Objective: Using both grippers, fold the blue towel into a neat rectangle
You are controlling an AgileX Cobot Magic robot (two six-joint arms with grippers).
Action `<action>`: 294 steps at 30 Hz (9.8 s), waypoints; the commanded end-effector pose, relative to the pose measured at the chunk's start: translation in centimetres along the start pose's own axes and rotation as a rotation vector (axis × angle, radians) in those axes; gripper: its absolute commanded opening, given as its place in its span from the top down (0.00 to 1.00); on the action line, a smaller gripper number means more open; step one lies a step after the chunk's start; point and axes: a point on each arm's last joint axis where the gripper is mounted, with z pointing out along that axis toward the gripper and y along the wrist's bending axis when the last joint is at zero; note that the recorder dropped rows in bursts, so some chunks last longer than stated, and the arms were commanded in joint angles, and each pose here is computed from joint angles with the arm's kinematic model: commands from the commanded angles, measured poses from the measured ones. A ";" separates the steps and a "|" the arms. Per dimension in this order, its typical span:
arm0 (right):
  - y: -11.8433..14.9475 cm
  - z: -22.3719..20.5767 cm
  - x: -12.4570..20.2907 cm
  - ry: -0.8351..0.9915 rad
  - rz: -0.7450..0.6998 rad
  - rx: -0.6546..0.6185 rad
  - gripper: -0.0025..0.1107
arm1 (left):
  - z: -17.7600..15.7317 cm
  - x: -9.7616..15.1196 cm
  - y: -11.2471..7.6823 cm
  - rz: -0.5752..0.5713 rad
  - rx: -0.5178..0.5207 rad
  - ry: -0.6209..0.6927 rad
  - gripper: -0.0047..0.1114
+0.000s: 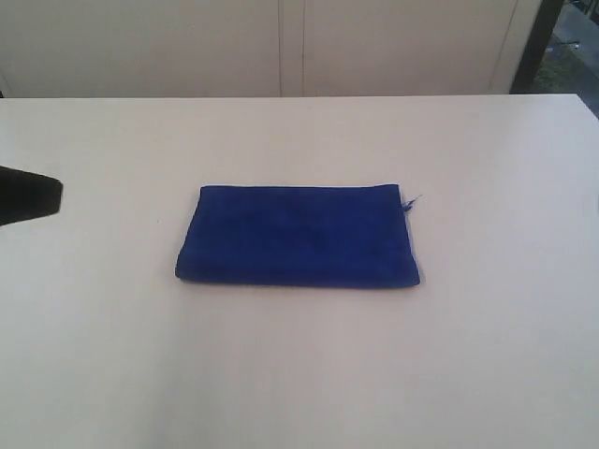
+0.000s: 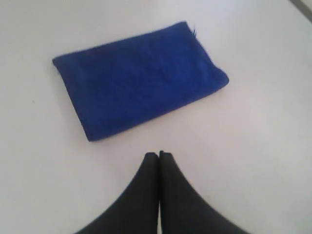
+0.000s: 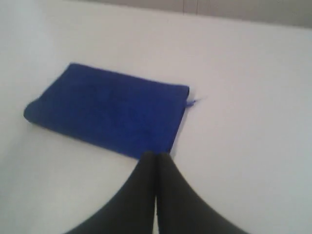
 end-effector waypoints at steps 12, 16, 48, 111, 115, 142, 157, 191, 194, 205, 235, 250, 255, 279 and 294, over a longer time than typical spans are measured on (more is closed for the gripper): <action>-0.4 -3.9 3.8 -0.468 -0.030 -0.008 0.98 | -4.1 3.8 -0.5 0.240 -0.115 -0.347 0.96; -0.5 -3.5 4.7 -0.362 -0.022 -0.005 0.98 | -3.9 4.3 -0.7 0.243 -0.089 -0.296 0.96; -1.7 -4.3 5.8 -0.423 0.052 0.274 0.98 | -3.9 4.3 -0.7 0.243 -0.088 -0.294 0.96; -3.5 1.7 14.7 -0.222 0.038 0.317 0.98 | -4.4 4.4 -0.8 0.251 -0.089 -0.319 0.96; -3.5 1.7 14.7 -0.222 0.038 0.317 0.98 | -5.5 4.6 -0.5 0.230 -0.175 -0.375 0.96; -3.5 1.7 14.7 -0.222 0.038 0.317 0.98 | -5.5 11.6 -0.1 0.242 -0.350 -0.496 0.96; -3.5 1.7 14.7 -0.222 0.038 0.317 0.98 | -1.6 15.3 1.8 0.169 -0.329 -0.335 0.96; -3.5 1.7 14.7 -0.222 0.038 0.317 0.98 | 0.5 19.4 5.3 -0.062 -0.563 -0.211 0.96; -3.5 1.7 14.7 -0.222 0.038 0.317 0.98 | 0.5 19.4 5.3 -0.051 -0.556 -0.216 0.96; -3.5 1.7 14.7 -0.222 0.038 0.317 0.98 | 0.6 19.0 5.0 0.041 -0.535 -0.234 0.96; -3.5 1.7 14.7 -0.222 0.038 0.317 0.98 | 0.5 19.0 5.0 0.042 -0.535 -0.238 0.96; -3.5 1.7 14.7 -0.222 0.038 0.317 0.98 | 0.5 19.0 5.0 0.042 -0.535 -0.238 0.96; -3.5 1.7 14.7 -0.222 0.038 0.317 0.98 | 0.5 19.0 5.0 0.042 -0.535 -0.238 0.96; -3.5 1.7 14.7 -0.222 0.038 0.317 0.98 | 0.5 19.0 5.0 0.042 -0.535 -0.238 0.96; -3.5 1.7 14.7 -0.224 0.053 0.315 0.98 | 0.5 19.0 5.0 0.042 -0.535 -0.238 0.96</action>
